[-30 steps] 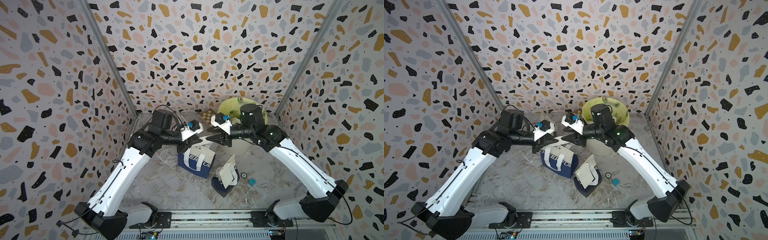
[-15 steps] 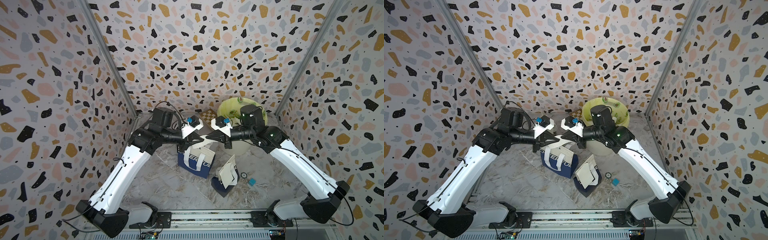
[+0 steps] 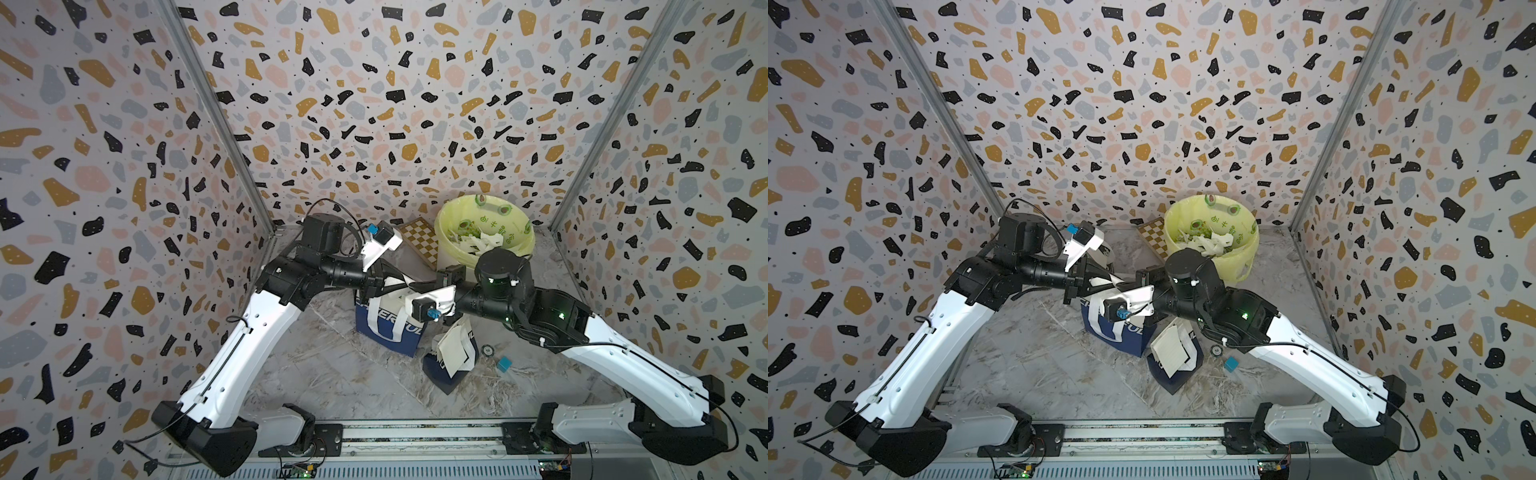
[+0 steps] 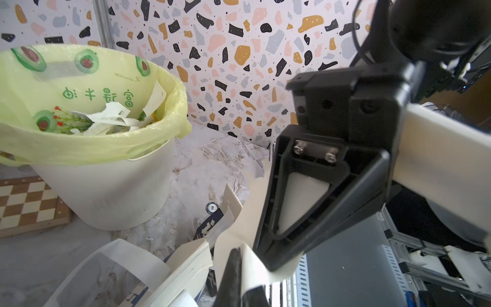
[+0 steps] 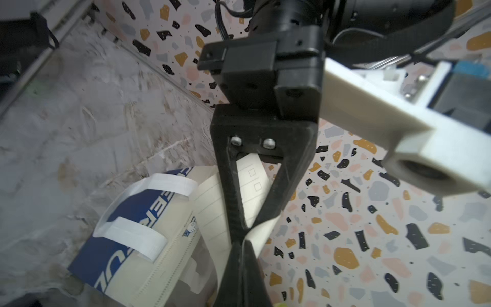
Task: Shred takeout receipts and throw away
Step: Shred the takeout receipt, then place the takeout receipt in the trash bin.
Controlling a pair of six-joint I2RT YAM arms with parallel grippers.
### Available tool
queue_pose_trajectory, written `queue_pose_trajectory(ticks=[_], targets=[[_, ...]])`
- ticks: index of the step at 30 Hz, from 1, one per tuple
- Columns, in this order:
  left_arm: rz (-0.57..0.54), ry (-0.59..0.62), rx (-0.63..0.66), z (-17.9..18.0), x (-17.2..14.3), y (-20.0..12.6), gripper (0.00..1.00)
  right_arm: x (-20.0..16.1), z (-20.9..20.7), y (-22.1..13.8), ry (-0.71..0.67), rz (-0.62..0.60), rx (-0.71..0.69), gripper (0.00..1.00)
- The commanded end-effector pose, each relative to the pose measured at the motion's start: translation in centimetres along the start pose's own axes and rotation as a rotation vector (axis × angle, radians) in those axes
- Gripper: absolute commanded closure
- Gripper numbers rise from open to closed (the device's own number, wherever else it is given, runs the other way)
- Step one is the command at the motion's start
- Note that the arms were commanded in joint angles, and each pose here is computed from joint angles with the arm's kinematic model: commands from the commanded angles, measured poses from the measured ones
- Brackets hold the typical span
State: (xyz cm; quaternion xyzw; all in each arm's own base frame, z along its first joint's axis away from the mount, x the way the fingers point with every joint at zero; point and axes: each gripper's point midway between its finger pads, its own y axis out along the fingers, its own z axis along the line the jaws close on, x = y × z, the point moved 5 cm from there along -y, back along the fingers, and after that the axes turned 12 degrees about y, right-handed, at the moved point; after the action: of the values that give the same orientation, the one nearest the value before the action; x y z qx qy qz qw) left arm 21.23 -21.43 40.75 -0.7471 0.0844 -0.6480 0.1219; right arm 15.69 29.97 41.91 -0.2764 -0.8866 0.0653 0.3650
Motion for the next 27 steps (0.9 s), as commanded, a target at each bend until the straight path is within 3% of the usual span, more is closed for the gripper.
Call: queue_pose_trajectory(ticks=[1,6,9,15,22,27], targets=[[-0.041,-0.009,0.055,2.4,0.8,0.2,1.00,0.9,3.2,-0.4,-0.231,0.024,0.074,1.00],[-0.029,-0.043,0.067,3.0,0.7,0.4,1.00,2.5,5.9,-0.1,-0.300,-0.032,0.160,1.00],[-0.005,-0.047,0.095,3.3,0.4,0.4,1.00,3.2,5.7,-0.5,-0.281,-0.082,0.144,1.00],[0.018,-0.030,0.153,3.7,0.2,0.1,1.00,2.4,1.2,-2.1,-0.067,-0.162,0.035,1.00],[0.020,0.017,0.289,5.0,0.5,-0.5,1.00,-1.2,-6.9,-5.0,0.494,-0.330,-0.179,1.00],[-0.073,0.052,0.326,5.1,1.6,-0.8,1.00,-6.1,-12.3,-5.2,0.927,-0.294,-0.352,1.00]])
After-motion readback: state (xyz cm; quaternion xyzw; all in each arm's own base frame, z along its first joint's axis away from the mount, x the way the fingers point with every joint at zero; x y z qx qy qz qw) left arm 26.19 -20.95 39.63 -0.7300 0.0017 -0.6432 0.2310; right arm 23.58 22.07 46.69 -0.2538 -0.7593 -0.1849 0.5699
